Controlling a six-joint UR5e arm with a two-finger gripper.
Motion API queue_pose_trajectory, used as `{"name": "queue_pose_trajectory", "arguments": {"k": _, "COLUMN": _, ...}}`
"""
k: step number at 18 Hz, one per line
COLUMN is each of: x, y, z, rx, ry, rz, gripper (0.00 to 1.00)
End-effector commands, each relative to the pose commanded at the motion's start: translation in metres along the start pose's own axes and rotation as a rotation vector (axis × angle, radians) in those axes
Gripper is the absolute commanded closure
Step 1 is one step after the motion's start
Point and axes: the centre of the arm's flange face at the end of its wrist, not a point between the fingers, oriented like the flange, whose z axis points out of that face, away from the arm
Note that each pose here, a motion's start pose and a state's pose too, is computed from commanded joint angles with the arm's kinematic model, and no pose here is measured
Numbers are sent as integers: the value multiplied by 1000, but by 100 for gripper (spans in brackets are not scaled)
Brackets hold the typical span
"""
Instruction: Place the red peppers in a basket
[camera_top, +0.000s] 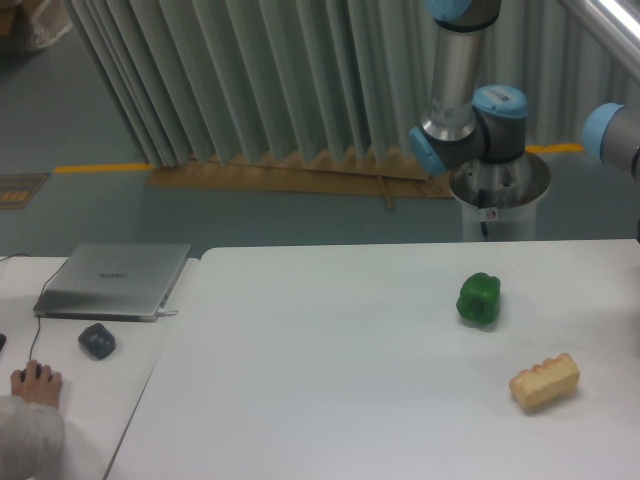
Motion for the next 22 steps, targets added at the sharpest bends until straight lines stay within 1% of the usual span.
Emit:
{"name": "queue_pose_trajectory", "arguments": {"k": 11, "x": 1, "y": 4, "z": 1, "rx": 0, "ry": 2, "rz": -5, "gripper": 0}}
{"name": "queue_pose_trajectory", "arguments": {"k": 22, "x": 1, "y": -4, "z": 2, "rx": 4, "ry": 1, "rz": 5, "gripper": 0}}
